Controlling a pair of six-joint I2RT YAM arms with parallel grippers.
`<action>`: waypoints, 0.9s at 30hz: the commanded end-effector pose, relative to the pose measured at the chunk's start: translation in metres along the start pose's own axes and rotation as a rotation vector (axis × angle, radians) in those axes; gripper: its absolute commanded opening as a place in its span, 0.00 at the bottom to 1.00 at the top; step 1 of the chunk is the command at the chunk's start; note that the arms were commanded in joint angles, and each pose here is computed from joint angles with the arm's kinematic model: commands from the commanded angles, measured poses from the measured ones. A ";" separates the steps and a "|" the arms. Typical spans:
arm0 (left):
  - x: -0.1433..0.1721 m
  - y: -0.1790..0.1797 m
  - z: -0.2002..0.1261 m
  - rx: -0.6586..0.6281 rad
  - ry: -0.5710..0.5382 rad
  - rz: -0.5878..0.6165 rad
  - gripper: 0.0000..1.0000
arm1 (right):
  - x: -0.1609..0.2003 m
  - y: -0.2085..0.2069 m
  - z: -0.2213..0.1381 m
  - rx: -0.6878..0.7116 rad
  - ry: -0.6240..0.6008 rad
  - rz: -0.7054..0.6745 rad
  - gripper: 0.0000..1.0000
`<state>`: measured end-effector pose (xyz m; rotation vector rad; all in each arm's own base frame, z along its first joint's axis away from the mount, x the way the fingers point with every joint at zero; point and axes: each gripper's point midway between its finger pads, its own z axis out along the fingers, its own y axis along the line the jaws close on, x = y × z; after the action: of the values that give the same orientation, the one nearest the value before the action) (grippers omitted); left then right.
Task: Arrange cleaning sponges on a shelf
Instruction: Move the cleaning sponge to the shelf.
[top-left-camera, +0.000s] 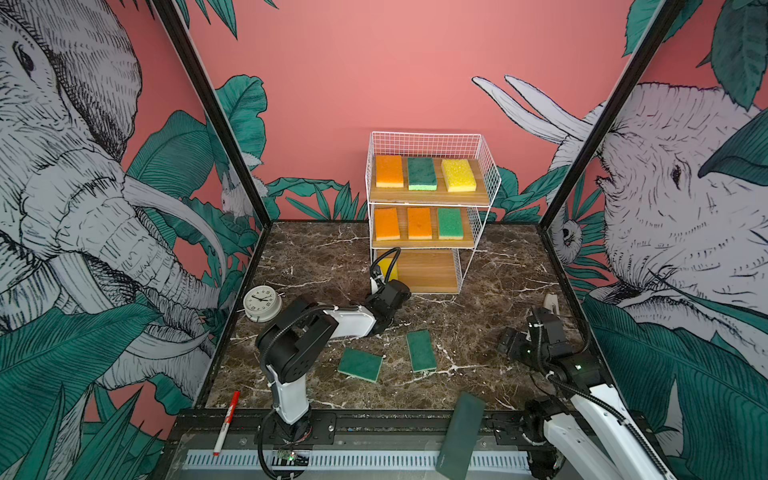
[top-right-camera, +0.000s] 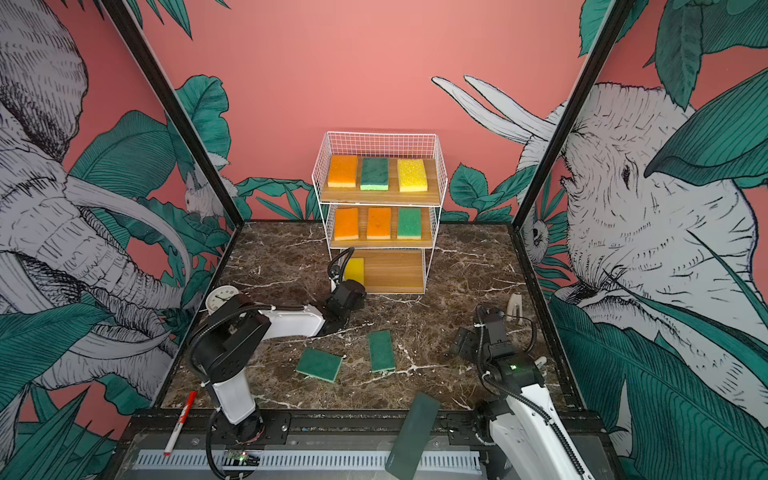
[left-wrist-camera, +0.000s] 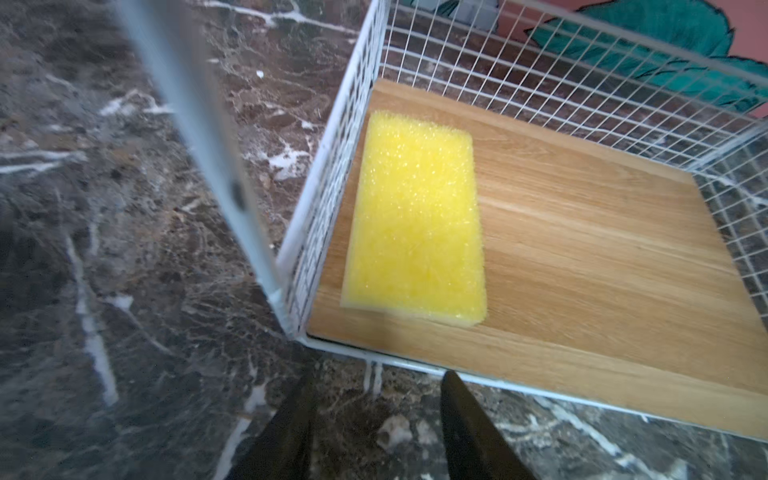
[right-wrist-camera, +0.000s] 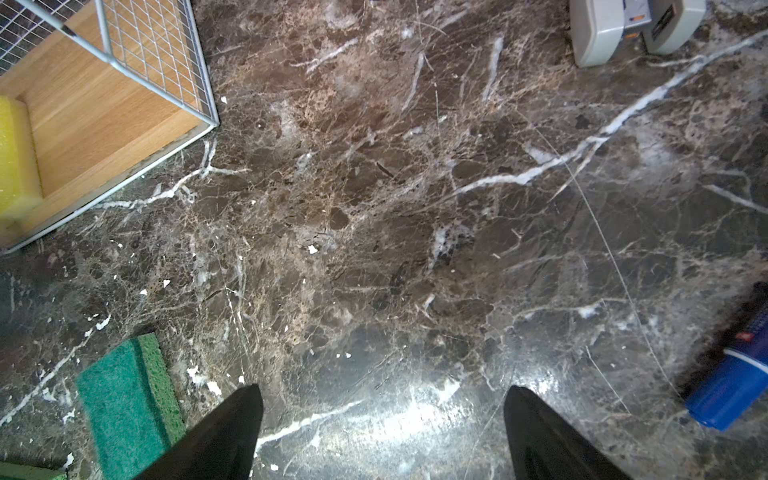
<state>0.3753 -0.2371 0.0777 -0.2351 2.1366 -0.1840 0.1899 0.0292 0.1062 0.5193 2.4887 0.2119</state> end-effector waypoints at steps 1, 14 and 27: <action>-0.044 -0.006 -0.029 0.059 -0.103 -0.001 0.50 | -0.002 0.000 -0.005 0.001 -0.009 -0.015 0.93; -0.071 0.038 -0.109 0.094 -0.132 0.081 0.52 | -0.002 0.000 -0.013 -0.006 -0.009 -0.009 0.92; -0.068 0.116 -0.170 -0.053 -0.061 0.196 0.63 | 0.016 0.029 -0.007 -0.127 0.068 0.024 0.89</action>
<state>0.2725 -0.1224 0.2142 -0.1121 1.9989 -0.1392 0.1816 0.0521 0.1113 0.4851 2.5208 0.3528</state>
